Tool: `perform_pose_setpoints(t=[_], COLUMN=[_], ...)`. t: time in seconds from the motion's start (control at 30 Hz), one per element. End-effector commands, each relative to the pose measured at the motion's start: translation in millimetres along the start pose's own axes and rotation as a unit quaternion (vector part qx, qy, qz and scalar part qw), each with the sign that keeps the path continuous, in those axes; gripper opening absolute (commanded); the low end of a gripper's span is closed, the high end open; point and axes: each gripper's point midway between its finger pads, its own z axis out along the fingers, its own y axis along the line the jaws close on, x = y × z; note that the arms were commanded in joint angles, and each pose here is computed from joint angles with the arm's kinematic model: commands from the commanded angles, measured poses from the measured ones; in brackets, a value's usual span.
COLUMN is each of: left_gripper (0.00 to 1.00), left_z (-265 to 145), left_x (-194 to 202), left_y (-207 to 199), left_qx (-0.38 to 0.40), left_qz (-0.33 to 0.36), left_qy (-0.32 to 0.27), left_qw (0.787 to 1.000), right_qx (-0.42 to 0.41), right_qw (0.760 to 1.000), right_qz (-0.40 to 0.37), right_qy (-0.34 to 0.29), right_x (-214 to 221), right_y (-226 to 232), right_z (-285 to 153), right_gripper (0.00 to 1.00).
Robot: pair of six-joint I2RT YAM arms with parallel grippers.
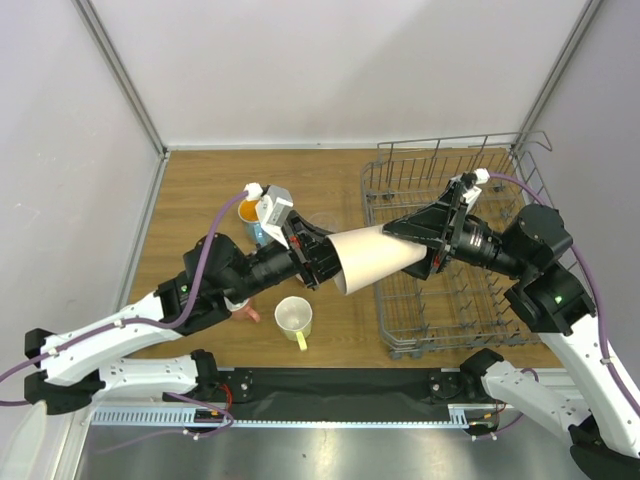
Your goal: Load the cups into the dish rack
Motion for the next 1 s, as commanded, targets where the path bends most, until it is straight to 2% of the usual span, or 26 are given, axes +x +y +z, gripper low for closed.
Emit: perform_pose_setpoints(t=[0.0, 0.17, 0.2, 0.27, 0.3, 0.37, 0.4, 0.43, 0.53, 0.6, 0.67, 0.7, 0.77, 0.8, 0.83, 0.9, 0.97], left_gripper=[0.00, 0.00, 0.00, 0.00, 0.00, 0.03, 0.13, 0.48, 0.90, 0.98, 1.00, 1.00, 1.00, 1.00, 1.00, 1.00, 1.00], left_z=[2, 4, 4, 5, 5, 6, 6, 4, -5, -20, -39, -55, -73, -91, -108, -139, -153], left_x=[-25, -17, -14, -14, -14, -13, -14, -5, -1, 1, 8, 1, 1, 14, 9, 28, 34], left_y=[-17, -15, -14, -10, -8, -2, 2, 10, 29, 43, 60, 71, 84, 97, 111, 129, 138], left_qx=[0.030, 0.029, 0.027, 0.014, 0.010, -0.010, -0.025, -0.049, -0.096, -0.130, -0.178, -0.208, -0.248, -0.289, -0.335, -0.405, -0.438], left_qz=[0.008, -0.007, -0.009, -0.017, -0.021, -0.030, -0.038, -0.052, -0.078, -0.097, -0.109, -0.112, -0.125, -0.120, -0.131, -0.128, -0.114], left_qy=[-0.031, -0.027, -0.024, -0.026, -0.027, -0.023, -0.020, -0.001, -0.001, -0.011, -0.008, -0.028, -0.038, -0.014, -0.034, 0.004, 0.019], left_qw=[0.999, 0.999, 0.999, 0.999, 0.999, 0.999, 0.999, 0.997, 0.992, 0.987, 0.978, 0.971, 0.960, 0.950, 0.933, 0.905, 0.891], right_qx=[-0.028, -0.028, -0.028, -0.032, -0.033, -0.036, -0.034, -0.034, -0.015, 0.019, 0.064, 0.086, 0.140, 0.162, 0.174, 0.210, 0.258], right_qw=[0.999, 0.999, 0.999, 0.999, 0.999, 0.999, 0.999, 0.999, 0.999, 0.998, 0.994, 0.990, 0.980, 0.973, 0.967, 0.951, 0.927], right_qz=[-0.016, -0.015, -0.015, -0.012, -0.012, -0.017, -0.018, -0.022, -0.038, -0.057, -0.068, -0.098, -0.105, -0.129, -0.141, -0.160, -0.193], right_qy=[0.011, 0.009, 0.009, 0.009, 0.010, 0.006, 0.001, -0.004, -0.020, -0.030, -0.050, -0.057, -0.092, -0.100, -0.117, -0.160, -0.192], right_x=[7, 9, 8, 9, 10, 10, 9, 8, 3, -2, -13, -19, -38, -49, -59, -90, -117], right_y=[13, 9, 8, 9, 9, 9, 8, 8, 1, -16, -35, -46, -63, -73, -74, -78, -88], right_z=[-3, -6, -6, -6, -7, -8, -9, -9, -9, -8, -7, -8, -15, -16, -20, -30, -44], right_gripper=[0.92, 0.81, 0.73, 0.65, 0.50, 0.26, 0.02, 0.00, 0.00, 0.00, 0.00, 0.00, 0.00, 0.00, 0.00, 0.00, 0.00])
